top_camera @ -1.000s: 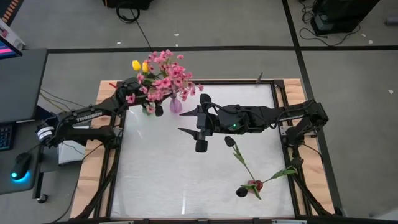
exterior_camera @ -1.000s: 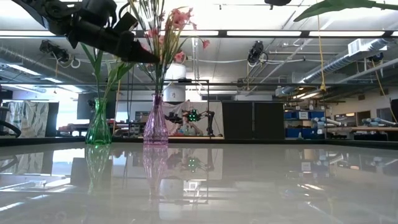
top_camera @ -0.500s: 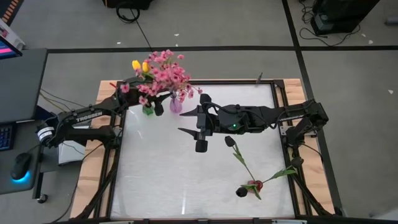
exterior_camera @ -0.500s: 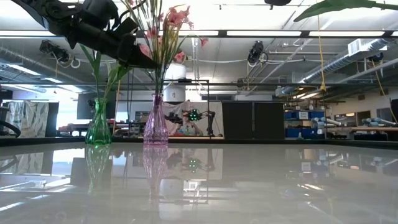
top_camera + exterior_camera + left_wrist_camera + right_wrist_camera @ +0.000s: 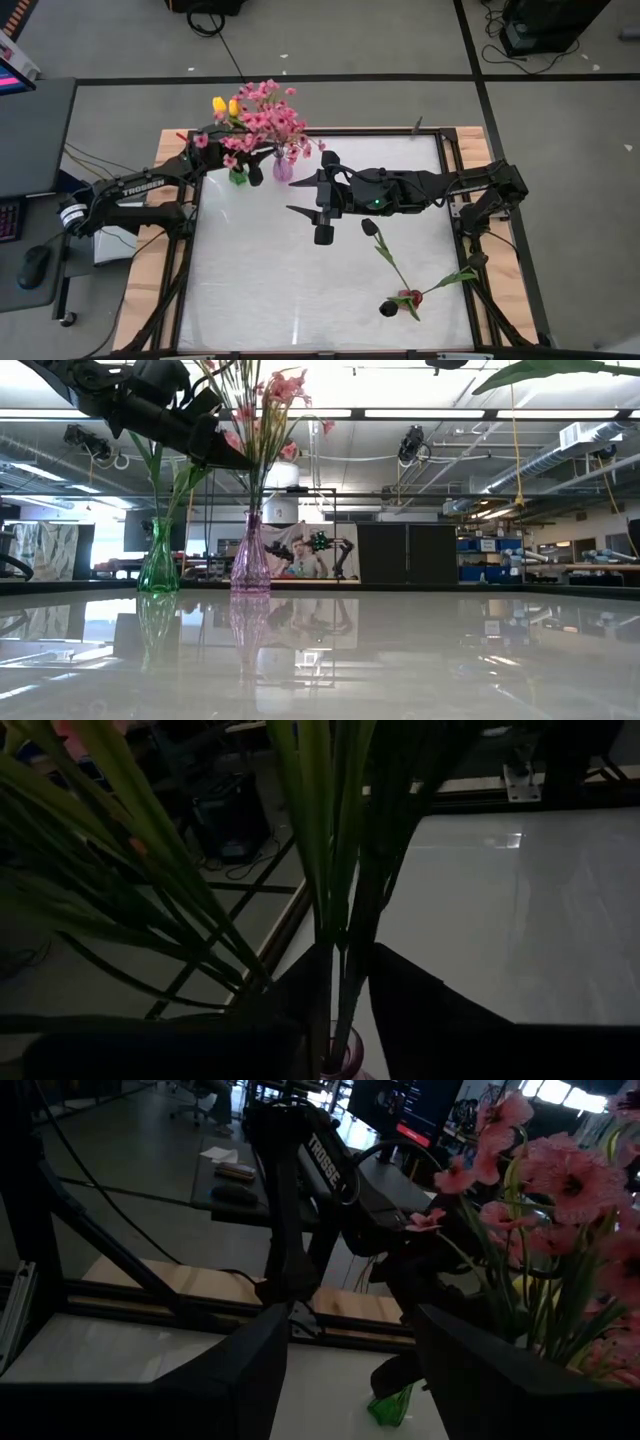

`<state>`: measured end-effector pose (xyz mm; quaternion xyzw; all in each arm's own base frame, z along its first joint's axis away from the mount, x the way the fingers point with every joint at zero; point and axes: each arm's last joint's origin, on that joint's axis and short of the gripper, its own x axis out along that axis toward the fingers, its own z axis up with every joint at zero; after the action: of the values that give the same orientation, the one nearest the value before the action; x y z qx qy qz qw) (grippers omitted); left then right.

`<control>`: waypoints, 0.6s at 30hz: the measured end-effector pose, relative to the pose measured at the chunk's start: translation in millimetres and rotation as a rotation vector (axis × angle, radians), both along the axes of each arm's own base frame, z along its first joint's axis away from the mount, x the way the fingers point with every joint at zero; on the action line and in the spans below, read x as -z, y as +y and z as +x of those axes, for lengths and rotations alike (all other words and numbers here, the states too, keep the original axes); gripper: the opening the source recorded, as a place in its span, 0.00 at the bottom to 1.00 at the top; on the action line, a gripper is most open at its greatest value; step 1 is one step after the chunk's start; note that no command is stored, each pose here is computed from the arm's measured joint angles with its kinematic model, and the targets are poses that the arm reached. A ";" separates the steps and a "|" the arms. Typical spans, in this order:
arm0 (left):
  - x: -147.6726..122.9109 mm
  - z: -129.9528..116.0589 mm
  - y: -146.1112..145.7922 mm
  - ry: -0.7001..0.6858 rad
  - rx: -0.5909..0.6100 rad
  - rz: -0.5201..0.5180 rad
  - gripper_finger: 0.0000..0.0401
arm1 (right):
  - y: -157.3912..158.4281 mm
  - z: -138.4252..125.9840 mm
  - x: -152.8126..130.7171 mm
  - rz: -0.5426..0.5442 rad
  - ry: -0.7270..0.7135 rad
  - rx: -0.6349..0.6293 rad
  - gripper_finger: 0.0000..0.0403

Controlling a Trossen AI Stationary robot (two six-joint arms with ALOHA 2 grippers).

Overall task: Sort flowers into vase by color
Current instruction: Put the pink flowers into the purple vase

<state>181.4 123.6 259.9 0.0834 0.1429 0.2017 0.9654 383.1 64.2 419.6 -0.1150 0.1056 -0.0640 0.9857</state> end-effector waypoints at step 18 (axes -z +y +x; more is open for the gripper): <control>2.2 -0.5 -0.4 0.019 0.000 -0.014 0.06 | 0.1 0.0 0.1 0.000 0.000 0.000 0.56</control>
<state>181.0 123.2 257.7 0.0786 0.1536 0.1997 0.9646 383.1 64.3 419.6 -0.1151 0.1057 -0.0639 0.9856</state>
